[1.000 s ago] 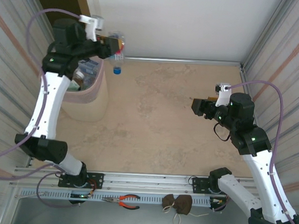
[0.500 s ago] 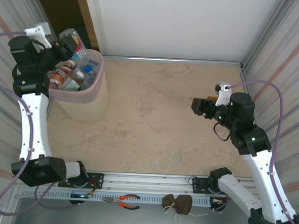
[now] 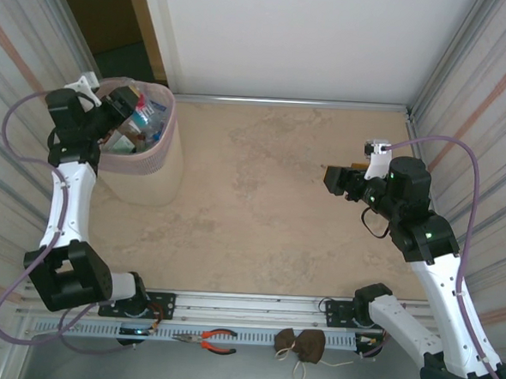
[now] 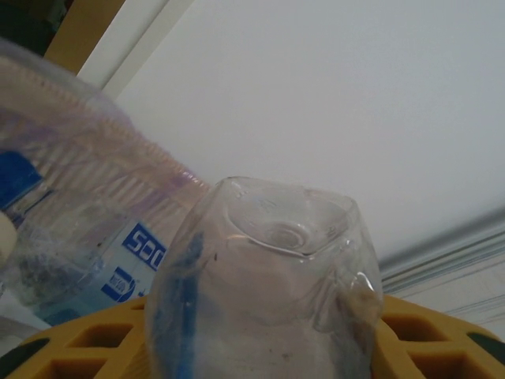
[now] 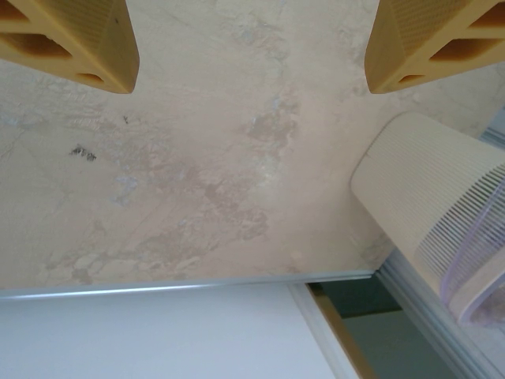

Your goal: Put the plastic bottles in the bin

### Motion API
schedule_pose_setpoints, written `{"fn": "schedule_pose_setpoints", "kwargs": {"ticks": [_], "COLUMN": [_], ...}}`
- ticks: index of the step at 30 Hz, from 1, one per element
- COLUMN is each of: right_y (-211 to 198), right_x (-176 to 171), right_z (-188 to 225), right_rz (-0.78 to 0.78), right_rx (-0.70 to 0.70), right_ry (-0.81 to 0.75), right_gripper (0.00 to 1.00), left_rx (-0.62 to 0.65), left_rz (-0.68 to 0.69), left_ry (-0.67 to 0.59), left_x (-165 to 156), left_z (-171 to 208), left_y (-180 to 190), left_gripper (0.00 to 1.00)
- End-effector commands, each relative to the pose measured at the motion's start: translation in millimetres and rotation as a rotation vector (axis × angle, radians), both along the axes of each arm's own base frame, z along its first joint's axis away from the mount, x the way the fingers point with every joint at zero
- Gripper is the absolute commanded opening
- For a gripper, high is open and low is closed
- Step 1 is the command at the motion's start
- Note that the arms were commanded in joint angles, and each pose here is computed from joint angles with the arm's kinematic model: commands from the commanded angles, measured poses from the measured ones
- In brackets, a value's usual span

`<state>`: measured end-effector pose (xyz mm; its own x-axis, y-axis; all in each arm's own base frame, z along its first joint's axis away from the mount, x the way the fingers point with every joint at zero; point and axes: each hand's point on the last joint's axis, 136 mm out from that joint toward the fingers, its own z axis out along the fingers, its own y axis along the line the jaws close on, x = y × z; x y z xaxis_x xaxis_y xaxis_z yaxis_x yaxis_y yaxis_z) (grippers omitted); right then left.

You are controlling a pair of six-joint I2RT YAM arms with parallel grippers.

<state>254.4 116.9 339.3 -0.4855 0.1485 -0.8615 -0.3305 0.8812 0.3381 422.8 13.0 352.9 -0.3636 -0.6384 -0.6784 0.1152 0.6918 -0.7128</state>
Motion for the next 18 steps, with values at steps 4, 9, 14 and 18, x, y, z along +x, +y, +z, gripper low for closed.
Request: {"fn": "schedule_pose_setpoints", "kwargs": {"ticks": [4,9,14,18], "right_y": [1,1,1,1], "right_x": [-1,0,0,0], "right_z": [2,1,1,1], "right_rz": [-0.001,-0.002,-0.002,-0.001], "right_rx": [0.021,0.021,0.02,0.022], "right_ry": [-0.001,0.001,0.003,0.001], "right_gripper": [0.74,0.74,0.74,0.74], "left_rx": [-0.001,0.098,0.208,0.273], "left_rz": [0.05,0.092,0.103,0.057], "left_ry": [-0.031,-0.048,-0.072,-0.076], "left_x": [-6,-24,-39,-40], "left_z": [-2,16,43,56], "left_y": [8,12,15,10], "left_gripper": [0.59,0.73,0.77,0.75]}}
